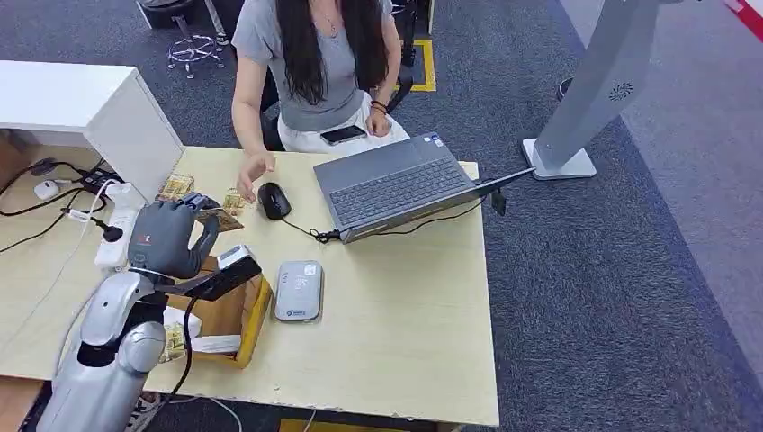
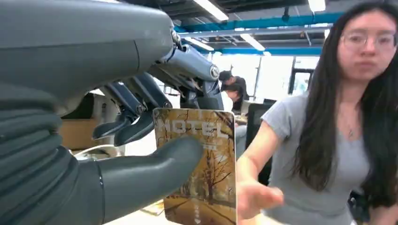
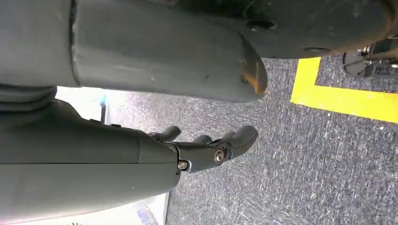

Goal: Pass the card to the sensor for recognition and then transmit it.

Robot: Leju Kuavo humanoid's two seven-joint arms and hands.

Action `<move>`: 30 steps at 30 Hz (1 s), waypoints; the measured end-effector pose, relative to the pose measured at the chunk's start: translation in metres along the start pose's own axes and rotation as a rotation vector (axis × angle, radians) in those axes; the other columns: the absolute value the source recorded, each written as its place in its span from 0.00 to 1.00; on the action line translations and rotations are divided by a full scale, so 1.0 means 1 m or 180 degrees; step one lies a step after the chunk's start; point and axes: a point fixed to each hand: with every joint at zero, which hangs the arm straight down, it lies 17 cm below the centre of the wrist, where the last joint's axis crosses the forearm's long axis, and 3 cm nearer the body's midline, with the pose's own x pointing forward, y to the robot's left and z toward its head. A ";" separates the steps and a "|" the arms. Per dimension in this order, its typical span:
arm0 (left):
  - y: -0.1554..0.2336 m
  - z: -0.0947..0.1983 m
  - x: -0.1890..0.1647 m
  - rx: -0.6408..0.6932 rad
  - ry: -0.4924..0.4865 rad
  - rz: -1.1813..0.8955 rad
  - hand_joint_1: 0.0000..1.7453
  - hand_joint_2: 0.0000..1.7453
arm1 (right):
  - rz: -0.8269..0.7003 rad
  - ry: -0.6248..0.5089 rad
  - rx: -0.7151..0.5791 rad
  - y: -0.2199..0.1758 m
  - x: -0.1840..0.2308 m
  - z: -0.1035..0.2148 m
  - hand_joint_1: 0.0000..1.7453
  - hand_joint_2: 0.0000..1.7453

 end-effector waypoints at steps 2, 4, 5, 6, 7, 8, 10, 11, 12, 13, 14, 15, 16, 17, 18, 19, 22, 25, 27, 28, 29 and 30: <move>0.010 -0.022 -0.004 0.0040 0.0084 -0.0022 1.00 1.00 | 0.0055 0.0001 0.0024 0.001 0.000 0.000 0.00 0.00; 0.026 -0.056 -0.012 0.0098 0.0227 -0.0130 1.00 1.00 | 0.0128 -0.0012 0.0033 0.001 0.002 0.001 0.00 0.00; 0.033 -0.076 -0.015 0.0105 0.0299 -0.0178 1.00 1.00 | 0.0162 -0.0019 0.0040 0.001 0.003 0.001 0.00 0.00; 0.040 -0.094 -0.019 0.0112 0.0354 -0.0229 1.00 1.00 | 0.0188 -0.0031 0.0046 0.001 0.004 0.001 0.00 0.00; 0.044 -0.112 -0.020 0.0099 0.0402 -0.0280 1.00 1.00 | 0.0217 -0.0042 0.0043 0.001 0.005 0.001 0.00 0.00; 0.051 -0.128 -0.021 0.0113 0.0442 -0.0333 1.00 1.00 | 0.0242 -0.0051 0.0042 0.001 0.006 0.001 0.00 0.00; 0.061 -0.156 -0.020 0.0118 0.0528 -0.0424 1.00 1.00 | 0.0287 -0.0061 0.0039 0.000 0.007 0.001 0.00 0.00; 0.064 -0.166 -0.019 0.0107 0.0552 -0.0447 1.00 1.00 | 0.0297 -0.0062 0.0045 0.000 0.008 0.001 0.00 0.00; 0.066 -0.174 -0.018 0.0088 0.0565 -0.0461 1.00 1.00 | 0.0301 -0.0059 0.0049 0.000 0.008 0.001 0.00 0.00; 0.067 -0.180 -0.017 0.0064 0.0573 -0.0466 1.00 1.00 | 0.0306 -0.0054 0.0051 0.000 0.007 0.001 0.00 0.00; 0.068 -0.185 -0.015 0.0055 0.0574 -0.0469 1.00 1.00 | 0.0307 -0.0052 0.0056 0.000 0.007 0.001 0.00 0.00; 0.069 -0.189 -0.013 0.0047 0.0573 -0.0465 1.00 1.00 | 0.0307 -0.0052 0.0057 0.000 0.007 0.001 0.00 0.00; 0.068 -0.192 -0.012 0.0024 0.0580 -0.0467 1.00 1.00 | 0.0308 -0.0052 0.0057 0.000 0.007 0.001 0.00 0.00; 0.067 -0.194 -0.012 0.0008 0.0587 -0.0474 1.00 1.00 | 0.0308 -0.0052 0.0057 0.000 0.007 0.001 0.00 0.00; 0.065 -0.196 -0.011 -0.0014 0.0590 -0.0470 1.00 1.00 | 0.0308 -0.0051 0.0057 0.000 0.007 0.001 0.00 0.00; 0.063 -0.197 -0.010 -0.0028 0.0591 -0.0469 1.00 1.00 | 0.0307 -0.0048 0.0057 0.000 0.007 0.001 0.00 0.00; 0.059 -0.198 -0.007 -0.0069 0.0585 -0.0464 1.00 1.00 | 0.0315 -0.0039 0.0055 0.000 0.006 0.001 0.00 0.00; 0.054 -0.198 -0.007 -0.0100 0.0577 -0.0469 0.16 1.00 | 0.0318 -0.0038 0.0055 0.000 0.006 0.001 0.00 0.00; 0.053 -0.197 -0.006 -0.0098 0.0568 -0.0471 0.16 1.00 | 0.0321 -0.0038 0.0054 0.000 0.006 0.001 0.00 0.00; 0.053 -0.197 -0.006 -0.0097 0.0567 -0.0472 0.16 1.00 | 0.0322 -0.0040 0.0053 0.000 0.006 0.001 0.00 0.00; 0.052 -0.197 -0.006 -0.0098 0.0567 -0.0472 0.16 1.00 | 0.0322 -0.0040 0.0053 0.000 0.006 0.001 0.00 0.00; 0.051 -0.197 -0.006 -0.0100 0.0568 -0.0473 0.16 1.00 | 0.0321 -0.0041 0.0053 0.000 0.006 0.001 0.00 0.00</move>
